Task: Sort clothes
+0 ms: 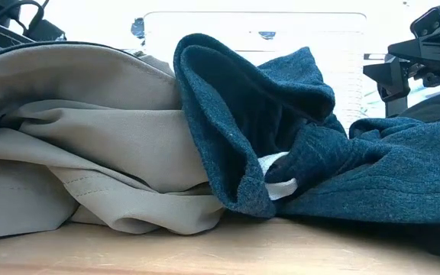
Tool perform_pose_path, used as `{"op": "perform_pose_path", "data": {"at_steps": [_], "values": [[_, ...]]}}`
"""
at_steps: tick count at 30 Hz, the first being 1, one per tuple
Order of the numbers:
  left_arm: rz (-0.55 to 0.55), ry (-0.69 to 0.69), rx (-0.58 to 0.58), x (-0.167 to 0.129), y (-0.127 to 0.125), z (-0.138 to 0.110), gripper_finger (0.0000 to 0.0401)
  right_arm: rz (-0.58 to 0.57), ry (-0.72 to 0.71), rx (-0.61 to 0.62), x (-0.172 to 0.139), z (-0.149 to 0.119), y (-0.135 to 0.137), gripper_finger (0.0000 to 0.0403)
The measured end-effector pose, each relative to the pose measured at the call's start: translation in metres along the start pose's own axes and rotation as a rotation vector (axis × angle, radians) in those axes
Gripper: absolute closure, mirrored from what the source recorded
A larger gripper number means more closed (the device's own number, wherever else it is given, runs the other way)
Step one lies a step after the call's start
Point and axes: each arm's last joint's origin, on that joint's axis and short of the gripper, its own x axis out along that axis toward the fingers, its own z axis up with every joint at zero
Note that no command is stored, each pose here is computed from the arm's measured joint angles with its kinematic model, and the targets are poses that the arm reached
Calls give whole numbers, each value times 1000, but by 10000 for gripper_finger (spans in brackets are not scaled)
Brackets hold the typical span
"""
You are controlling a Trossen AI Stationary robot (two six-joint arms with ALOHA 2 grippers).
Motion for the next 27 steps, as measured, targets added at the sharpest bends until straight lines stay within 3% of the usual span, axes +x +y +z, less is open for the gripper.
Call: {"op": "perform_pose_path", "data": {"at_steps": [10, 16, 21, 27], "values": [[0, -1, -6, 0, 0, 0, 237, 1, -11, 9, 0, 1, 0, 142], [-44, 0, -267, 0, -1, 1, 237, 4, -25, 184, 0, 3, 0, 142], [-46, 3, -323, 0, -1, 1, 237, 5, -25, 215, 0, 3, 0, 142], [-53, 9, -437, 0, -2, 0, 237, 7, -26, 359, 0, 3, 0, 142]]}}
